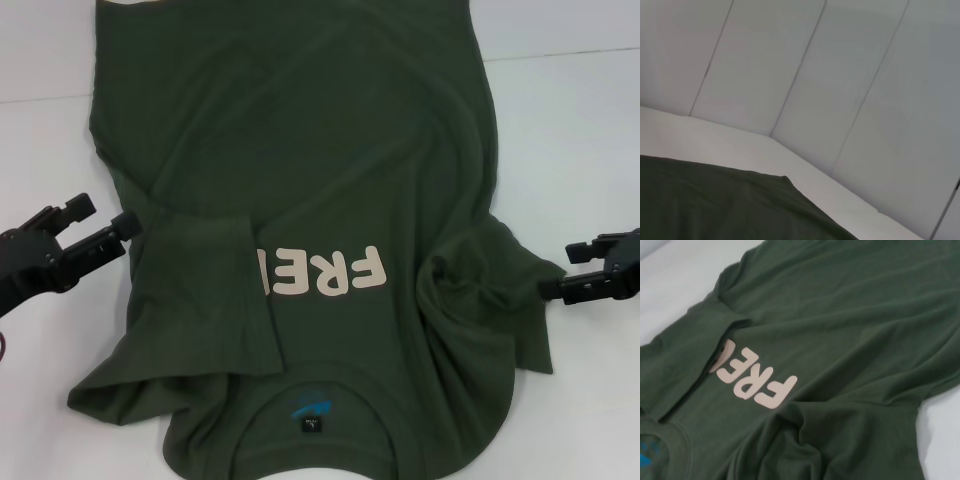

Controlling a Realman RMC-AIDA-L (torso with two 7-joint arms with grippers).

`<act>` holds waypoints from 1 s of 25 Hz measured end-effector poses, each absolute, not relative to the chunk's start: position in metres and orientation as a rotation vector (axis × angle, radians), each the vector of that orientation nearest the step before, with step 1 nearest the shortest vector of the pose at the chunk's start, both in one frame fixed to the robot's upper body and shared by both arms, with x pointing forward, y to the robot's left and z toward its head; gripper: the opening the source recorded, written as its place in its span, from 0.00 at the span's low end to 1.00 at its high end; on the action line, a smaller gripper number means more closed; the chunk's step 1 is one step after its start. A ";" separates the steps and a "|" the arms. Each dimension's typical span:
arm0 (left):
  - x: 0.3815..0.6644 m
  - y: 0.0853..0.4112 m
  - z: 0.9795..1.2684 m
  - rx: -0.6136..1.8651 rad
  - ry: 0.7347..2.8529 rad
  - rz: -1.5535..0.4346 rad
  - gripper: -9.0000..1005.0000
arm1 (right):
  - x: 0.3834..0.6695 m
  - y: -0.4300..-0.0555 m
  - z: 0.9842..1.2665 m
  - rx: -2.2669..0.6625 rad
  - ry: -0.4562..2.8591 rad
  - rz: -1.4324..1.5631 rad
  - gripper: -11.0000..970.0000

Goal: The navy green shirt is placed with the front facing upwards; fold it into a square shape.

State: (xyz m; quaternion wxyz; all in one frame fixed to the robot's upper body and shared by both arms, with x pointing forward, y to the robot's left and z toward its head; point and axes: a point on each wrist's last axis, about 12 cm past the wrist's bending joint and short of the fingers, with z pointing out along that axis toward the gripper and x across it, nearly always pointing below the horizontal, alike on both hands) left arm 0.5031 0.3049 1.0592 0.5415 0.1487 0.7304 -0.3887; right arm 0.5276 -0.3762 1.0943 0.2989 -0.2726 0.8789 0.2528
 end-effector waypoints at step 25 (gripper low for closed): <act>0.500 0.307 1.057 0.334 1.725 -0.912 0.90 | 0.545 -0.345 1.091 -0.876 2.441 0.585 0.86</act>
